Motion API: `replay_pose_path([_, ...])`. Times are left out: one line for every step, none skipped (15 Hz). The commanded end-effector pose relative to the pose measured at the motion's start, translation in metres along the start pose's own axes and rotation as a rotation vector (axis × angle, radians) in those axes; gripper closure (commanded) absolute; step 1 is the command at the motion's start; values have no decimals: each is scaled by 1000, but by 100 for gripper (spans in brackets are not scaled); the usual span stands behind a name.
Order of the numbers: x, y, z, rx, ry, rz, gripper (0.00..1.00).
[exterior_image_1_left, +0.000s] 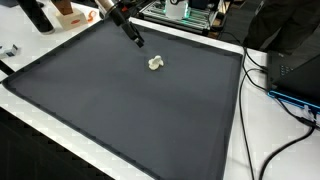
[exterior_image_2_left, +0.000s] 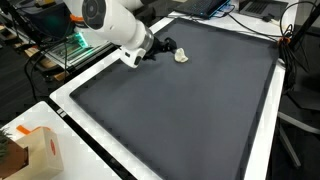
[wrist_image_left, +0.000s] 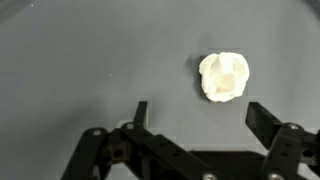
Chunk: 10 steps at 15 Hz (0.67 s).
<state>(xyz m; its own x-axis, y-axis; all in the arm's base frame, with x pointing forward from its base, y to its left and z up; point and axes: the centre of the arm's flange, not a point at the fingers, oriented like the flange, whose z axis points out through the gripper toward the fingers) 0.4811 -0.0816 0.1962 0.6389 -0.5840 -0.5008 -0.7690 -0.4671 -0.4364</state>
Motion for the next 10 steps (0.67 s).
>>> replay_pose_path([21, 5, 12, 34, -37, 62, 0])
replay_pose_path([23, 4, 15, 31, -37, 71, 0])
replay_pose_path([25, 2, 16, 28, -38, 79, 0])
replay_pose_path([28, 1, 17, 23, -37, 90, 0])
replay_pose_path([30, -2, 18, 19, -38, 99, 0])
replay_pose_path([32, -6, 17, 15, -36, 107, 0])
replay_pose_path([34, -10, 17, 9, -32, 116, 0])
replay_pose_path([35, -15, 17, 1, -25, 123, 0])
replay_pose_path([37, -19, 16, -6, -23, 133, 0])
replay_pose_path([38, -25, 15, -17, -16, 139, 0])
